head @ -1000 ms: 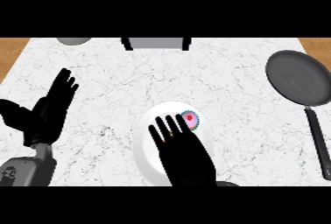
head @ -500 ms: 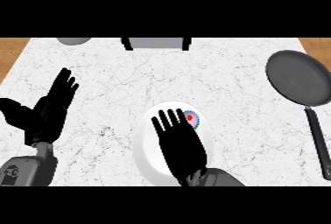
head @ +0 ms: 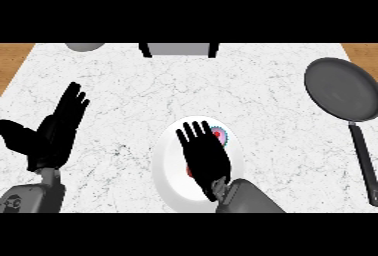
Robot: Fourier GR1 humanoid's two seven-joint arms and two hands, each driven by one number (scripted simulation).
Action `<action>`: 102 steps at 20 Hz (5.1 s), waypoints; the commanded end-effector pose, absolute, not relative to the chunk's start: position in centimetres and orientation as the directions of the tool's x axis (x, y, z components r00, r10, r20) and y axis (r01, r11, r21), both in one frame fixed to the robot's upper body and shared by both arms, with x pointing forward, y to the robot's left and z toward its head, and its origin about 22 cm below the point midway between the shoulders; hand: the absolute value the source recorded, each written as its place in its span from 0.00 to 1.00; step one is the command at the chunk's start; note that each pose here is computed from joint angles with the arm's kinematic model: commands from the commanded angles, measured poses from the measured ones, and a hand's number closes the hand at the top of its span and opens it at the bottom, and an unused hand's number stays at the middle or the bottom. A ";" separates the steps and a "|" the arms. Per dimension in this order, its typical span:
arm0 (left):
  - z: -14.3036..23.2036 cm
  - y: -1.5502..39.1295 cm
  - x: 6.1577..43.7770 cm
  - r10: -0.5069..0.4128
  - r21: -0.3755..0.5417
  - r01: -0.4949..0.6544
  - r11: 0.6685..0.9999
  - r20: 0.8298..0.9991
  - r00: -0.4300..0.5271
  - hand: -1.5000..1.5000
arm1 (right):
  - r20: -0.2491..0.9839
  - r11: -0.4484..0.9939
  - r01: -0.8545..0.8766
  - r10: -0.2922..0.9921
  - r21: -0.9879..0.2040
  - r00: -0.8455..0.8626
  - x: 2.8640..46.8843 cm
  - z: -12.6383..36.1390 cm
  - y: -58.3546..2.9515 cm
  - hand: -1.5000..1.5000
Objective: Pick the bell pepper from the plate and place it in the pan
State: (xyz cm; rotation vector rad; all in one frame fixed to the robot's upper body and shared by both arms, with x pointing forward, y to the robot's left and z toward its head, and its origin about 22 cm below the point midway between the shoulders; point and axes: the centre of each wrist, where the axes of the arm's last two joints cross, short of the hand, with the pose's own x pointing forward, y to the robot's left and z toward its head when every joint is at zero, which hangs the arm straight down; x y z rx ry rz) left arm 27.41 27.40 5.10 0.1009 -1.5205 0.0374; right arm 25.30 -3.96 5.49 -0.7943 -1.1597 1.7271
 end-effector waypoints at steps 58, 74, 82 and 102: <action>5.7 27.2 26.9 -0.035 0.038 -0.081 0.996 0.999 0.037 0.50 | 0.208 0.086 0.348 0.922 -0.933 0.328 39.7 20.2 -23.2 1.00; 5.5 27.3 27.7 -0.029 0.032 -0.073 0.997 0.999 0.038 0.50 | 0.293 0.129 0.417 0.886 -0.900 0.358 38.8 14.2 -42.5 1.00; 6.2 24.6 28.4 -0.030 0.032 -0.051 0.998 0.999 0.037 0.50 | 0.332 0.217 0.363 0.897 -0.906 0.291 38.9 9.3 -43.2 1.00; 6.8 26.2 28.4 -0.041 0.042 -0.045 0.998 0.999 0.021 0.50 | 0.696 0.531 0.474 0.653 -0.702 0.298 35.6 7.9 -47.9 0.00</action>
